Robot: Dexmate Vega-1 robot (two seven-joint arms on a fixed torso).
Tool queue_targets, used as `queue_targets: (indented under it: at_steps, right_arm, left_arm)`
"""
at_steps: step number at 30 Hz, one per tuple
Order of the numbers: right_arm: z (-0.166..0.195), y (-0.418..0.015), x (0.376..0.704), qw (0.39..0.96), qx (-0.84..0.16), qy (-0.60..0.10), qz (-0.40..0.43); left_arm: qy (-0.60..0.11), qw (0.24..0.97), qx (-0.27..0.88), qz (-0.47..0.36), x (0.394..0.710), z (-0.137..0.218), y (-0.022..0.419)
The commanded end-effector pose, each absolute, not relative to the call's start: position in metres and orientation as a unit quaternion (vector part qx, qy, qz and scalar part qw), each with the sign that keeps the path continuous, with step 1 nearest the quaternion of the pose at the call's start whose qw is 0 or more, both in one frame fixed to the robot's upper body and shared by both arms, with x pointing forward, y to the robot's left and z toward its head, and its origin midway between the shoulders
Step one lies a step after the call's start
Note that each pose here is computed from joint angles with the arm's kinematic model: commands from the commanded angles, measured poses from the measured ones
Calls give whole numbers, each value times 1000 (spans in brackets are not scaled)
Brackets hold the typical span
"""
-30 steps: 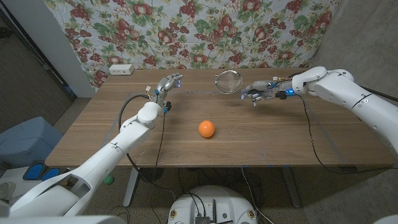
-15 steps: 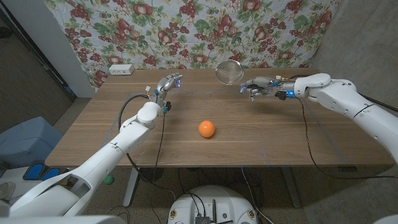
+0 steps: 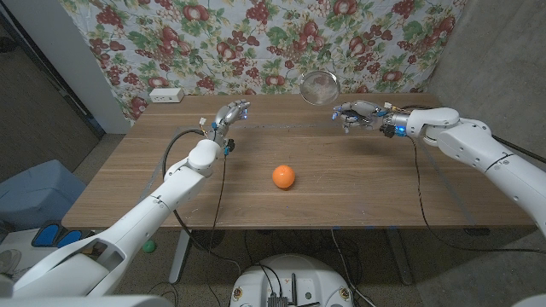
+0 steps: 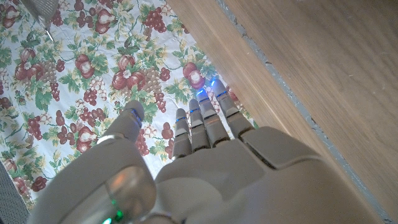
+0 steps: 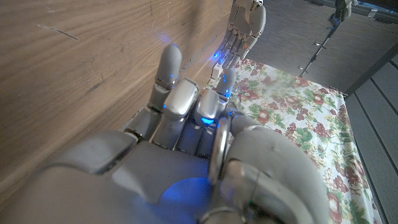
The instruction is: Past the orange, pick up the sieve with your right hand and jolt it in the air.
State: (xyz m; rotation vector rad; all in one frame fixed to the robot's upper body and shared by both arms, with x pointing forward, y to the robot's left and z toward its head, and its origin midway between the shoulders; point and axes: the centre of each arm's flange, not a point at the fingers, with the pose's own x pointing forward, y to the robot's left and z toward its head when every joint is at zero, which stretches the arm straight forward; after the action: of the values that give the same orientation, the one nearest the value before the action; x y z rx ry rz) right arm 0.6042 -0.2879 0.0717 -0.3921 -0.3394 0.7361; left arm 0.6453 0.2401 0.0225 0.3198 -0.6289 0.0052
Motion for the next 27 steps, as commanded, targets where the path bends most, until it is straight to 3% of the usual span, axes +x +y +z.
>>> queue_targets:
  at_steps: [1, 27]
  right_arm:
    - [71, -290, 603, 900, -185, -168, 357]
    - [74, -276, 604, 890, -285, -59, 350]
  left_arm:
    - [-309, 938, 157, 4, 643, 22, 239]
    - [-310, 938, 156, 6, 637, 19, 240]
